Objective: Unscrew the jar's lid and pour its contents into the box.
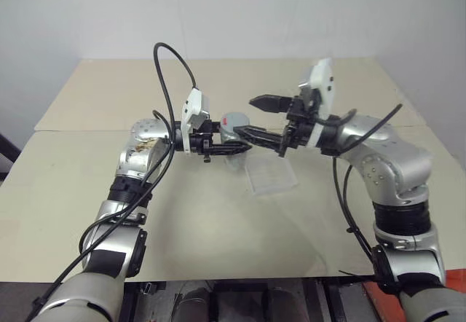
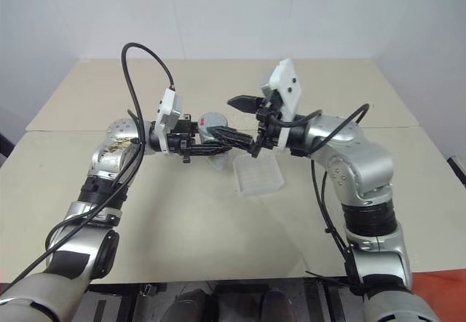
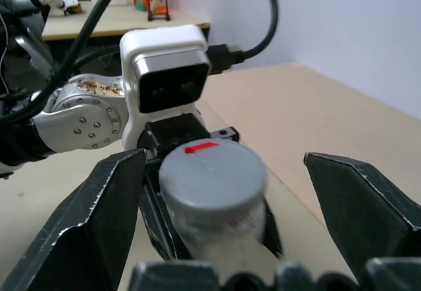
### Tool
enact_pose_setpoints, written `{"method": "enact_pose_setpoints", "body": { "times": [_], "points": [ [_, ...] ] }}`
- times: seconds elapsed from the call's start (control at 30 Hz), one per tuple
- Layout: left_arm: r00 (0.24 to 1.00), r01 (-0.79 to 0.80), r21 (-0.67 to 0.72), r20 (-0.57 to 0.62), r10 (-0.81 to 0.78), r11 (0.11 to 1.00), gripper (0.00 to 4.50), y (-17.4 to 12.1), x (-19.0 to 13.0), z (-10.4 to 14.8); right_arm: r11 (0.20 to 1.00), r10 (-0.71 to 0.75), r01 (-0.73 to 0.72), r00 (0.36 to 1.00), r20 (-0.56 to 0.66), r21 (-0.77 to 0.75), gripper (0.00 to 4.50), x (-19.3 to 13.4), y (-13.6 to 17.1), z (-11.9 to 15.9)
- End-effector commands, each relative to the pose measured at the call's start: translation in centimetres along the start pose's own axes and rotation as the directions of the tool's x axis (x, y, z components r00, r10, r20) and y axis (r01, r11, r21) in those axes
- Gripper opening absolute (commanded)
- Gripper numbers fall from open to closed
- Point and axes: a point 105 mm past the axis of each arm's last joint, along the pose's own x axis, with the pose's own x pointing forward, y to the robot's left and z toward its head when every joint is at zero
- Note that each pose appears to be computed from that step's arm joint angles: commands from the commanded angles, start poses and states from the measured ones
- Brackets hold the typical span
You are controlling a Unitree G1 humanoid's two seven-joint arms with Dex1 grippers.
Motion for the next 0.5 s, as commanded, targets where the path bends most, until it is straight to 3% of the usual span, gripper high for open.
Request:
{"method": "enact_pose_setpoints", "body": {
  "times": [0.03,0.5],
  "points": [
    [1.0,0.006,0.053,0.015,-0.006,0.999,2.07,0.2,0.4,1.4,0.998,-0.001,0.003,1.0,0.027,-0.067,4.48,0.8,0.2,1.5],
    [1.0,0.008,0.052,0.013,-0.008,0.999,2.07,0.2,0.2,1.4,0.997,-0.04,0.039,0.999,-0.003,-0.069,4.48,1.8,-0.7,0.9]
  ]
}}
